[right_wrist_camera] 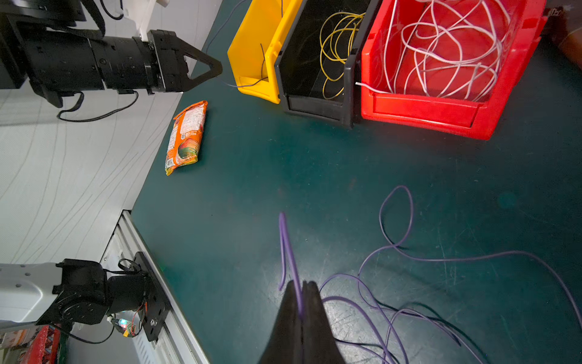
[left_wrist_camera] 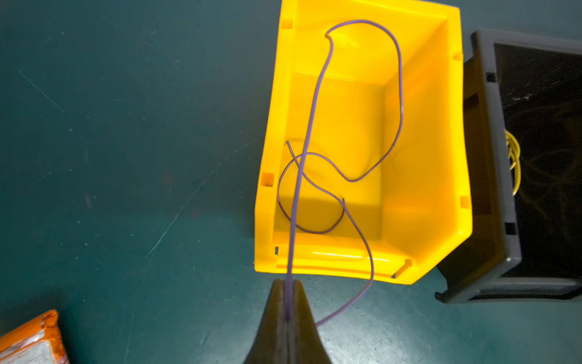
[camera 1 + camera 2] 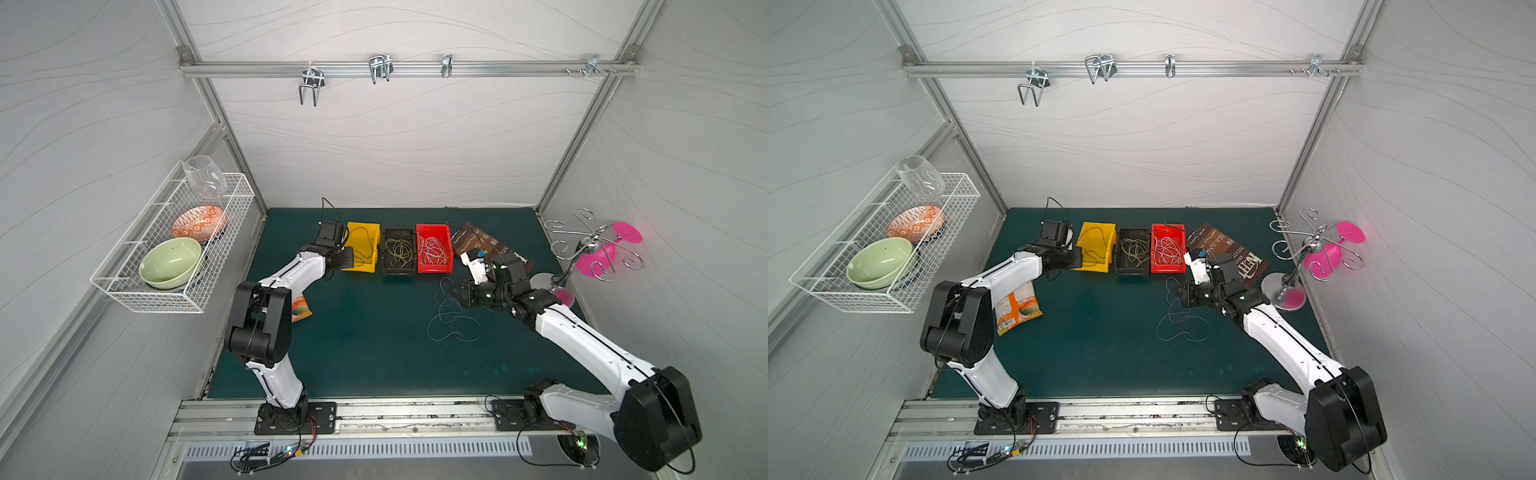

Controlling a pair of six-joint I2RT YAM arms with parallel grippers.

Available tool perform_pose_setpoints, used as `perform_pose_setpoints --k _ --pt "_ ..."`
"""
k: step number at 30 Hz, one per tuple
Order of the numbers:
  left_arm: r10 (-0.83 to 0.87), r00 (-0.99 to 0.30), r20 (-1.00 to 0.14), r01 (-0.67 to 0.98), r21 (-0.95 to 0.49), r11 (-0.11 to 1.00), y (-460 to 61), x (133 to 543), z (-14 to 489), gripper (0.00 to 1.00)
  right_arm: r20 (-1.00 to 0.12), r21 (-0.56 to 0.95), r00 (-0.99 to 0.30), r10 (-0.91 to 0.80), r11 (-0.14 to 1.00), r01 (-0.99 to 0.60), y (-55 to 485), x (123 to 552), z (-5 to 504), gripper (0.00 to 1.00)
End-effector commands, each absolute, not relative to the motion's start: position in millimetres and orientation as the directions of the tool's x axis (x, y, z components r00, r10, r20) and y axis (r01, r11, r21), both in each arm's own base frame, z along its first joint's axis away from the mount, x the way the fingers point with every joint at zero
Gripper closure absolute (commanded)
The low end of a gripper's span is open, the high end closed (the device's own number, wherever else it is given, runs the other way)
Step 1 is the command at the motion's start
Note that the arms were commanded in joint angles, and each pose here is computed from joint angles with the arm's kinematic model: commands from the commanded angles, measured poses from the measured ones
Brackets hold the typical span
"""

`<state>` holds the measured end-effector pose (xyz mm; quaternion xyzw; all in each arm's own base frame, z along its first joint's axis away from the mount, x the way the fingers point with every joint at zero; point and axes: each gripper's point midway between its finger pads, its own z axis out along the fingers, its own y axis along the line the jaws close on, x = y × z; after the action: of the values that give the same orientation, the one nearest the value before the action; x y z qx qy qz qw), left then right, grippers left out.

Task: Untangle and sort cables by color
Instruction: Place the cable in the bin.

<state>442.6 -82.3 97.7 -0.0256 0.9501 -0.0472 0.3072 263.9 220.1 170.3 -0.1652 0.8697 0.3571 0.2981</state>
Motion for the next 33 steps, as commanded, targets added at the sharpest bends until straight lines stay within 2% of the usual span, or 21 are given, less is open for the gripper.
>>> perform_pose_setpoints --k 1,23,28,33 --pt "-0.07 -0.798 -0.599 -0.001 -0.115 0.993 -89.9 458.7 105.9 1.0 -0.641 0.524 -0.764 -0.075 0.685 -0.506 222.0 262.9 168.5 0.96" --pt "0.007 -0.846 -0.534 0.067 -0.093 0.993 -113.1 504.2 78.4 1.0 -0.633 0.525 -0.771 -0.076 0.69 -0.498 221.8 263.8 163.8 0.96" --pt "0.009 -0.85 -0.526 0.068 -0.094 0.993 -114.4 503.0 75.7 0.89 -0.64 0.526 -0.765 -0.074 0.683 -0.506 222.8 264.3 170.3 0.96" --pt "0.007 -0.813 -0.582 0.08 -0.101 0.992 -113.2 499.0 105.1 0.76 -0.66 0.514 -0.747 -0.077 0.679 -0.524 222.8 264.5 184.1 0.96"
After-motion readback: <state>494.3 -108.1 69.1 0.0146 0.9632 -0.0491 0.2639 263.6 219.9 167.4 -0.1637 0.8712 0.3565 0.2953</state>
